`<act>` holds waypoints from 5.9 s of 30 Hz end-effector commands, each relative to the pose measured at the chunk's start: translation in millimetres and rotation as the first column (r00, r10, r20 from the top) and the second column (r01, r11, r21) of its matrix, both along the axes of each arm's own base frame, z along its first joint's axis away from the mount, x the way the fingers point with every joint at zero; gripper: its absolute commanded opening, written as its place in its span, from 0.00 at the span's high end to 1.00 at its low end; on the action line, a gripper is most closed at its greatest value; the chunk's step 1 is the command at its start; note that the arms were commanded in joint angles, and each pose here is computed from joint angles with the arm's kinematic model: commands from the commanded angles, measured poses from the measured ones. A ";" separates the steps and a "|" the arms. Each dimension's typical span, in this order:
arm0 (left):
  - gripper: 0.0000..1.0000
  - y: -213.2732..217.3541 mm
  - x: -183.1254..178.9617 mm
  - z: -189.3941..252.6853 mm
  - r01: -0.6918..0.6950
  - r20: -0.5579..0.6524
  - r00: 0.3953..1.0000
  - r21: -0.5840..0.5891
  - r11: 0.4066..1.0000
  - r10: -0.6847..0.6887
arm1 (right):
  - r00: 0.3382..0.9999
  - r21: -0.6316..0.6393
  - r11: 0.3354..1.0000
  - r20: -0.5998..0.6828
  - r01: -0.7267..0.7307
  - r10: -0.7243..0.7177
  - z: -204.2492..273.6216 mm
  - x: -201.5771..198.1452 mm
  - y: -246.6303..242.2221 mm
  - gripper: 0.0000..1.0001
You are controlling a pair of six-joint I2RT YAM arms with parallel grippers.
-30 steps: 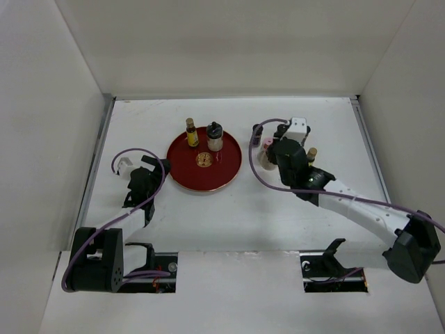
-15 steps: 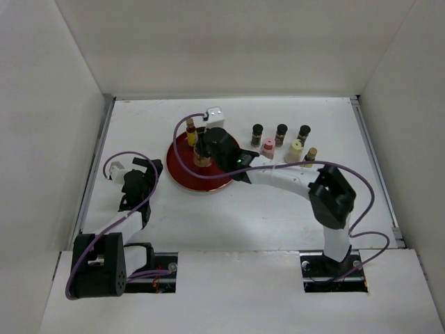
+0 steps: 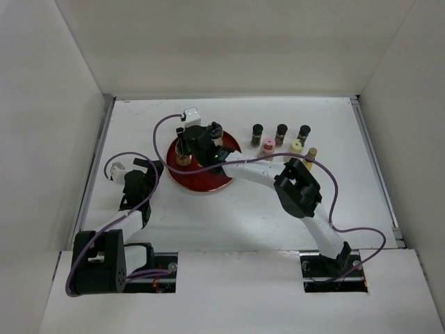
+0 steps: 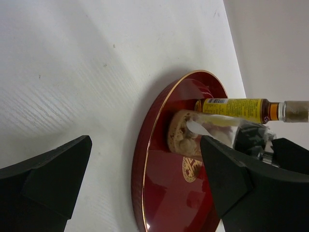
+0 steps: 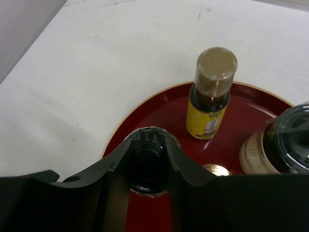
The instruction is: Organize the condiment bottles
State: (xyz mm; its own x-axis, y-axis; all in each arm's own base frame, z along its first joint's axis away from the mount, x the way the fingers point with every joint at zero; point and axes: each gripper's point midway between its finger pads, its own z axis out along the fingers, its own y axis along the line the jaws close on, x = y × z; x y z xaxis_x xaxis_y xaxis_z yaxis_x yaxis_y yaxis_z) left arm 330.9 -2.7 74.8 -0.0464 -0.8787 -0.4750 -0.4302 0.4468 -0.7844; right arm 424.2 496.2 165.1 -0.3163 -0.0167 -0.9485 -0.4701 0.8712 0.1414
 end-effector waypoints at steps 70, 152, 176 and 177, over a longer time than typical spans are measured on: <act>0.00 -17.1 9.4 13.1 0.052 0.056 0.997 0.007 0.999 -0.053 | 0.592 0.104 0.591 0.023 0.800 -0.805 74.5 -78.3 -453.9 0.80; 0.00 10.5 -1.6 23.4 -0.032 0.084 0.996 0.028 0.999 0.030 | 0.853 -0.040 0.854 -0.040 0.519 -0.520 8.3 -6.5 -319.4 0.27; 0.00 4.3 3.1 18.6 -0.006 0.067 0.998 0.029 1.000 0.005 | 0.833 -0.036 0.833 -0.029 0.552 -0.553 3.1 14.2 -319.6 0.57; 0.00 4.8 3.0 17.2 -0.010 0.062 0.998 0.028 1.000 0.008 | 0.835 -0.021 0.835 -0.006 0.550 -0.550 14.9 8.3 -319.1 0.57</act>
State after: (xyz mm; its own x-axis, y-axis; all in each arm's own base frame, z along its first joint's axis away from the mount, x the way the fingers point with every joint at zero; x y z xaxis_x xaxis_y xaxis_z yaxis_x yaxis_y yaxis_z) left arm 328.0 2.6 80.3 -0.0259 -0.8716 -0.4896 -0.4216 0.4536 -0.7852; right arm 431.0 179.9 123.5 -0.4288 0.0887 -0.8991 0.0683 0.9955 0.0656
